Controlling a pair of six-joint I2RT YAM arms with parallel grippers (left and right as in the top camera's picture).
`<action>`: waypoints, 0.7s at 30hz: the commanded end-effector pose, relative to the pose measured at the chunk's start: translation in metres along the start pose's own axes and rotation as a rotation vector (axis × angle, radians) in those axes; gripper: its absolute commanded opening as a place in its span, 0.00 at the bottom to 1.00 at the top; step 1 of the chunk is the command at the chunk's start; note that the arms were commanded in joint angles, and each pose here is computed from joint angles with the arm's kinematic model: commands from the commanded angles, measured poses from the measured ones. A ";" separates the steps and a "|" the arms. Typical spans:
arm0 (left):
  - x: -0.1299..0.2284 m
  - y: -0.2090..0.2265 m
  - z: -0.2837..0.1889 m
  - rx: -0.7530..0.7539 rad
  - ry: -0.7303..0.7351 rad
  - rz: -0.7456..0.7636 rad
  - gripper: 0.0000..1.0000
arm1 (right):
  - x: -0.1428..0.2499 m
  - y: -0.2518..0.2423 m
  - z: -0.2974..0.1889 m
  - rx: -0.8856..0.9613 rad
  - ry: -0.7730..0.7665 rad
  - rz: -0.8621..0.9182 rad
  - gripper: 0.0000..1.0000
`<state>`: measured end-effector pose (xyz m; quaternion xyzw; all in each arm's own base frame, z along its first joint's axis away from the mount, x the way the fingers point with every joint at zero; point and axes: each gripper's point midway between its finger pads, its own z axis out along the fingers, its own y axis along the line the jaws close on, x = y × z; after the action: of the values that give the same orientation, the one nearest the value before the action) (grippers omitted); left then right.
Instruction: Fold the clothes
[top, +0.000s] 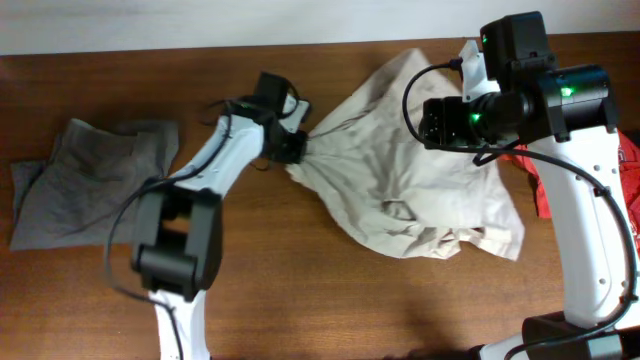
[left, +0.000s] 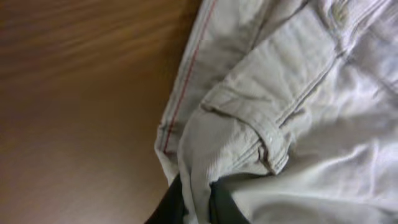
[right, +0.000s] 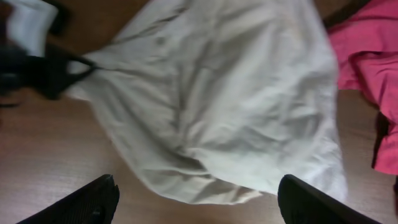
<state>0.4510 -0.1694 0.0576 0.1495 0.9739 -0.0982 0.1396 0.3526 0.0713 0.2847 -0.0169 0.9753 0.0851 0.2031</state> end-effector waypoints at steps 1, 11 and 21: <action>-0.021 0.051 -0.095 -0.267 -0.137 -0.127 0.00 | 0.010 -0.007 0.014 0.027 0.053 0.012 0.87; 0.049 0.087 -0.135 -0.373 0.067 -0.259 0.01 | 0.075 -0.024 0.105 0.060 0.325 0.028 0.86; 0.051 0.087 -0.136 -0.374 0.076 -0.258 0.01 | 0.135 0.002 0.200 0.009 0.325 -0.187 0.83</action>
<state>0.3988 -0.0453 0.1562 0.0066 0.9914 0.0663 0.1125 0.3064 0.1019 0.0649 -0.1008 0.9914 0.0779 0.0292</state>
